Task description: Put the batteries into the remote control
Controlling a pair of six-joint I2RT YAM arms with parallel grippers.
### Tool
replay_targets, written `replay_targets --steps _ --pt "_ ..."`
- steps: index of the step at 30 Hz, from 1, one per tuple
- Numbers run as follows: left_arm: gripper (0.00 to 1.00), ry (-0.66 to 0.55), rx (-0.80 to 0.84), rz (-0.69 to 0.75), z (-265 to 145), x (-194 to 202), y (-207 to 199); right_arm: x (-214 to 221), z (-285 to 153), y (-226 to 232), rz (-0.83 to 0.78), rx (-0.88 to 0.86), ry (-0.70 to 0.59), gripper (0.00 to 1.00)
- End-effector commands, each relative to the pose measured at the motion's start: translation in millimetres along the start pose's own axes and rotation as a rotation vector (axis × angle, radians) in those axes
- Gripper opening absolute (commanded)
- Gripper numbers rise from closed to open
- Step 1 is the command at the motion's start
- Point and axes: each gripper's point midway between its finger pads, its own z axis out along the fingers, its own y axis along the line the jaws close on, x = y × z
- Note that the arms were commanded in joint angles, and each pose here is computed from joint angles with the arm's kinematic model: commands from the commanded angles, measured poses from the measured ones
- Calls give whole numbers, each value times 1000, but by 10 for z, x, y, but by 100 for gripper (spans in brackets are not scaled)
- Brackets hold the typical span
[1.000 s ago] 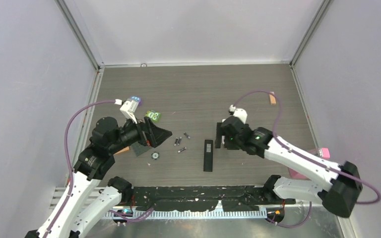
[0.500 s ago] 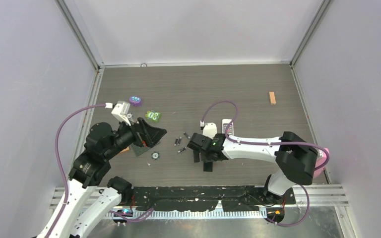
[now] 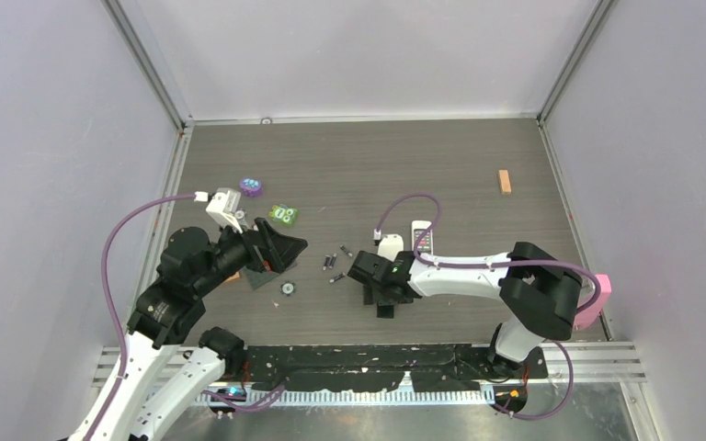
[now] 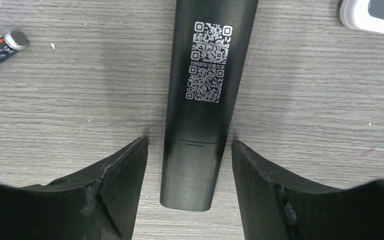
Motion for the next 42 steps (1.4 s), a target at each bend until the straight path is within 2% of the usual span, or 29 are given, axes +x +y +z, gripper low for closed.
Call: replay_targets --steps 1,4,9,12,16,20,27,35,42 --pt "100 -14 -2 6 -1 -28 -2 37 66 3 37 15 2 66" --pt "100 -14 -5 6 -2 -21 8 31 79 -21 41 26 -6 60" --pt "100 -2 2 1 10 -6 -6 -145 -28 79 22 -43 -76 39" --pt "100 9 9 -4 17 4 -23 -364 -205 186 6 -121 -160 34" --pt "100 24 34 -24 48 15 -72 -715 -671 342 -38 -286 -306 30" --pt "100 54 88 -55 128 49 -162 -923 -1135 532 -103 -483 -419 29" --pt "100 127 267 -120 252 72 -481 -1008 -1760 808 -219 -752 -502 29" --pt "99 181 338 -164 390 133 -712 -1038 -2171 935 -304 -918 -584 29" --pt "82 178 247 -239 575 155 -644 -1054 -2278 1004 -349 -948 -617 29"
